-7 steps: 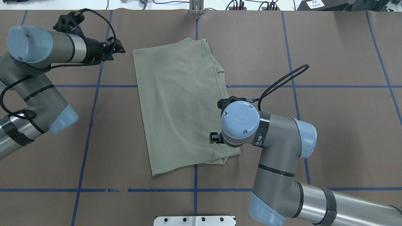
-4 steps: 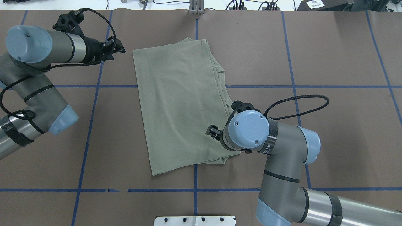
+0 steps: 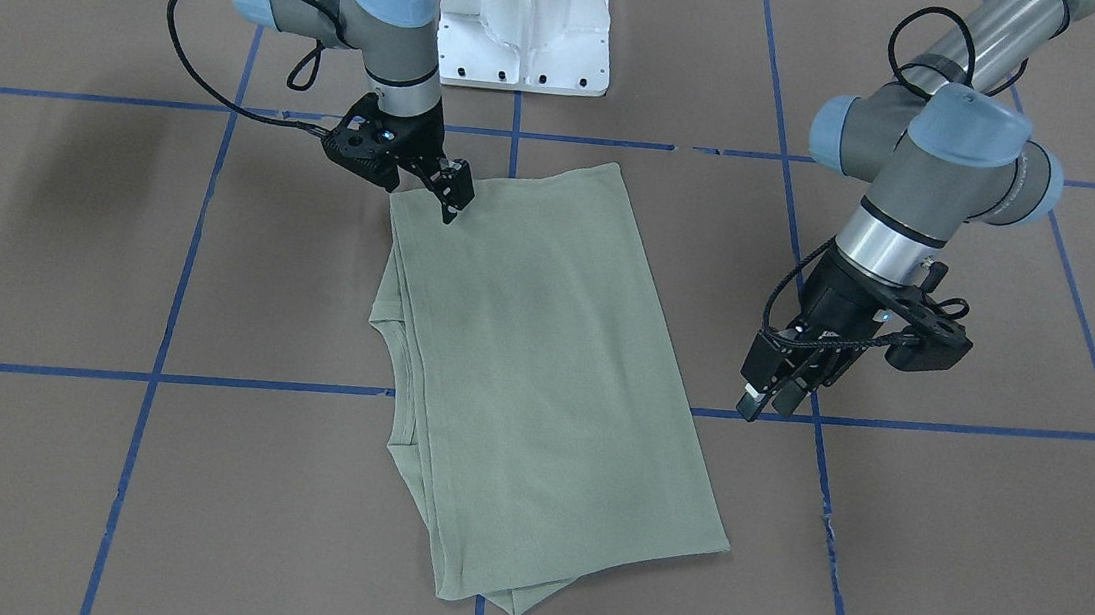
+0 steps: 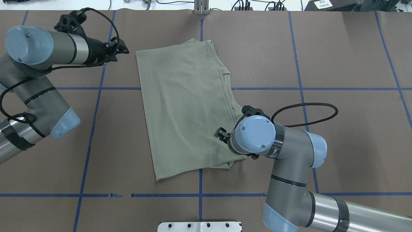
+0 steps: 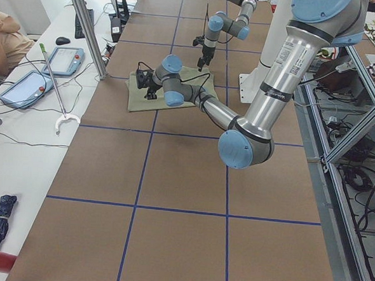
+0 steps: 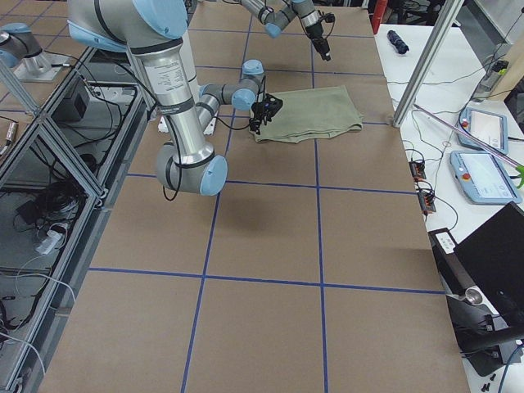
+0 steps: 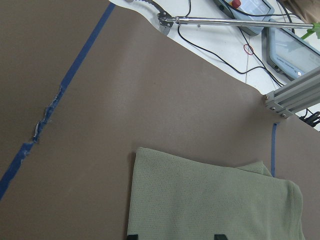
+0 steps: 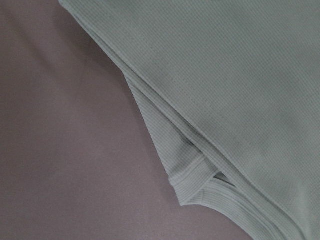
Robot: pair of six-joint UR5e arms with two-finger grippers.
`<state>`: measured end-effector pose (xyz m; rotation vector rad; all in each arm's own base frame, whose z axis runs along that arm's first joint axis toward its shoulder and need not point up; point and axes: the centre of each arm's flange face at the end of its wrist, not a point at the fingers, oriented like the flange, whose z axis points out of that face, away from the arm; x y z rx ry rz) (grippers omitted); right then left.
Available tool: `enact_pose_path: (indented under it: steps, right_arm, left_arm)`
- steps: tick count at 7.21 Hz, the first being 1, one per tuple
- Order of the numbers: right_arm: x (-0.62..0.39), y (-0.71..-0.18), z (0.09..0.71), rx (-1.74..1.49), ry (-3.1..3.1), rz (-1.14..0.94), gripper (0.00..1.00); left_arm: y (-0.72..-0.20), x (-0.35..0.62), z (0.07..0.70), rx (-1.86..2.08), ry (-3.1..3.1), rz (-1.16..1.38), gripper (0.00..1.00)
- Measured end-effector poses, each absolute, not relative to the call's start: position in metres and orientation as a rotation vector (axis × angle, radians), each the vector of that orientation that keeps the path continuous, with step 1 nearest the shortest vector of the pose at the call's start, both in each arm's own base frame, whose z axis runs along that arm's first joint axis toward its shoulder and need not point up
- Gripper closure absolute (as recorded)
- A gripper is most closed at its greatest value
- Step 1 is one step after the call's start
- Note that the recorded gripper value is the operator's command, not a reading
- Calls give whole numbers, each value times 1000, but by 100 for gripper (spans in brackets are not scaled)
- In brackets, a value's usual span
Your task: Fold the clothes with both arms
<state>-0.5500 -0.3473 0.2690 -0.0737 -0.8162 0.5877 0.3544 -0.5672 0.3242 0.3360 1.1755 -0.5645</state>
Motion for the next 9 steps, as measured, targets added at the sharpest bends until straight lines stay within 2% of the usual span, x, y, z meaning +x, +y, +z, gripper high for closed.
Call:
enact_pose_path:
  steps: [3,4,5,6,7,8,9]
  right_arm:
    - [-561,-354,284,-109,-811,671,4]
    - [-564,-354,287,-113,-807,675,7]
    - [-565,-355,288,-115,-808,676,15]
    - [-565,-355,288,-117,-807,677,27]
    - [-565,-355,290,-118,-805,678,77]
    - [-564,-356,290,-119,-804,680,100]
    - [-564,-356,289,-120,-805,682,100]
  left_arm:
    - [-567,353,322,339,1180,-565,41]
    - [-566,353,321,339,1181,-565,41]
    - [-566,353,321,339,1181,-565,41]
    - [-566,353,321,340,1182,-565,41]
    - [-566,353,320,340,1182,-565,41]
    - [-566,352,319,341,1184,-565,41]
    - [-565,352,318,341,1184,-565,41]
